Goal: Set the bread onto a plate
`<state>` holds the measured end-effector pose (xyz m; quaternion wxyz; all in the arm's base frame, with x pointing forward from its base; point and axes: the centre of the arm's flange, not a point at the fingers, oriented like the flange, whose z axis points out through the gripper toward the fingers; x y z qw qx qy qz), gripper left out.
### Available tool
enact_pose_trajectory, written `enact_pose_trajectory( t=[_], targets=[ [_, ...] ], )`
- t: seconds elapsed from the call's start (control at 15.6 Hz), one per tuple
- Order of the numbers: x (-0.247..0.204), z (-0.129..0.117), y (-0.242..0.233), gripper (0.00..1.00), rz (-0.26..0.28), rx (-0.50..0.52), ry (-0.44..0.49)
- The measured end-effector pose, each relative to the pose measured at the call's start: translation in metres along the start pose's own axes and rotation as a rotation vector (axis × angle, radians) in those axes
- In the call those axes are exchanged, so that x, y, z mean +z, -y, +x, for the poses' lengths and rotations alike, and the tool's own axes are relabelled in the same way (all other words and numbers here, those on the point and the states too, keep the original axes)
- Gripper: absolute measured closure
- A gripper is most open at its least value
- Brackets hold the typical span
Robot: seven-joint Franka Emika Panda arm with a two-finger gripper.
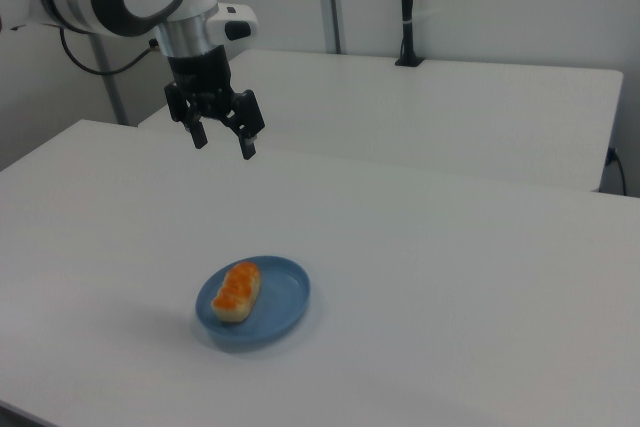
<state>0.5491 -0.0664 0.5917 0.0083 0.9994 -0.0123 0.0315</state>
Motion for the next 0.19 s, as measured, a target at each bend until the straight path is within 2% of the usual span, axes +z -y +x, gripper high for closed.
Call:
enact_pose_trajectory(
  t=[0.19],
  targets=[
    [-0.0019, 0.0057, -0.0021, 0.00, 0.002, -0.004, 0.018]
  ],
)
